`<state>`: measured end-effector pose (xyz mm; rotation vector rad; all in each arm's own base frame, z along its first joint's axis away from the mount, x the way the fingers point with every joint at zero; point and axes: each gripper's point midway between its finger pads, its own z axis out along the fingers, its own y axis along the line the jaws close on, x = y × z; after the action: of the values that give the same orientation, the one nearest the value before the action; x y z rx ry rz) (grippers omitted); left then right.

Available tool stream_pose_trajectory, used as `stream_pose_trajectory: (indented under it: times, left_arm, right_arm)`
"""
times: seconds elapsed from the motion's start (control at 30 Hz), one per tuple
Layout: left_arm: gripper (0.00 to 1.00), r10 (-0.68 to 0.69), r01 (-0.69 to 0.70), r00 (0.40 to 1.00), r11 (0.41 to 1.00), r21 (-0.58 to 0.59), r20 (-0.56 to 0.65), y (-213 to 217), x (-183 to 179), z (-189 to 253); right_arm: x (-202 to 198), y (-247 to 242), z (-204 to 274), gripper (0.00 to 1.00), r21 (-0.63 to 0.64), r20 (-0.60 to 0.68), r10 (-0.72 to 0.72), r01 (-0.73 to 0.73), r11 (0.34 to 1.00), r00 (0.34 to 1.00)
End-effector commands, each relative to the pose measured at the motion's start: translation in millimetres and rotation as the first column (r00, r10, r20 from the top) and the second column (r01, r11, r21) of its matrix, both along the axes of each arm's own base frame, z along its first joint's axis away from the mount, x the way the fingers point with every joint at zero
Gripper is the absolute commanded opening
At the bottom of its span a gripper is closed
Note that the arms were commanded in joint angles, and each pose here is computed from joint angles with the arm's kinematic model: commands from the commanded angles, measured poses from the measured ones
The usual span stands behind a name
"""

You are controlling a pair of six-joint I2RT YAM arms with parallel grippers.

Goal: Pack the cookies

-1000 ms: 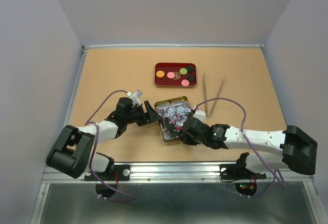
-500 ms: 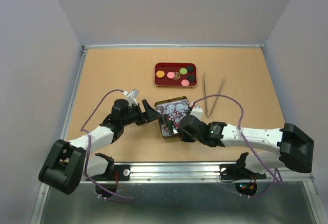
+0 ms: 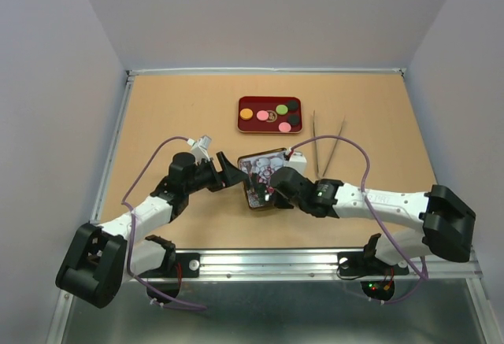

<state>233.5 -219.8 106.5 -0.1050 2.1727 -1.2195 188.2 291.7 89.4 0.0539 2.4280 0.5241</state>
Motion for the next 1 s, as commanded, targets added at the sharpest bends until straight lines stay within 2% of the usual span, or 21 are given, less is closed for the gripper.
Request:
stream_pose_trajectory:
  times: [0.0, 0.17, 0.3, 0.5, 0.67, 0.77, 0.87, 0.9, 0.97]
  left_arm:
    - [0.92, -0.003, 0.004, 0.999, 1.0, -0.016, 0.044, -2, 3, 12]
    - [0.92, 0.005, -0.004, 0.998, 1.0, -0.017, 0.055, -1, 4, 16]
    - [0.92, 0.007, -0.006, 0.998, 1.0, -0.016, 0.061, -1, 5, 18]
    - [0.92, 0.061, -0.065, 0.996, 0.996, 0.056, 0.064, 6, 23, 22]
    - [0.92, 0.138, -0.15, 0.984, 0.983, 0.109, 0.111, 23, 63, 39]
    - [0.92, 0.169, -0.186, 0.975, 0.977, 0.107, 0.146, 35, 99, 56]
    - [0.92, 0.172, -0.191, 0.976, 0.972, 0.138, 0.137, 39, 122, 45]
    - [0.91, 0.158, -0.183, 0.972, 0.973, 0.14, 0.173, 36, 134, 53]
    - [0.91, 0.123, -0.144, 0.983, 0.978, 0.15, 0.138, 28, 146, 33]
  right_arm:
    - [19, 14, 27, 0.0, 0.031, 0.073, -0.008, 0.005, 1.0, 0.997]
    - [19, 20, 43, 0.0, 0.05, 0.099, 0.034, -0.039, 0.998, 0.994]
    - [19, 22, 94, 0.01, 0.138, 0.173, 0.051, -0.076, 0.988, 0.984]
    - [2, -3, 114, 0.01, 0.159, 0.144, 0.04, -0.063, 0.985, 0.989]
    - [-33, -51, 61, 0.03, 0.078, -0.011, 0.008, -0.007, 0.997, 1.0]
    - [-56, -76, 38, 0.03, 0.077, -0.109, -0.032, 0.041, 0.996, 0.993]
    - [-70, -85, 26, 0.05, 0.095, -0.173, -0.048, 0.065, 0.993, 0.984]
    - [-77, -87, 14, 0.05, 0.082, -0.209, -0.05, 0.069, 0.994, 0.977]
    - [-80, -90, 0, 0.05, 0.041, -0.239, -0.059, 0.071, 0.997, 0.969]
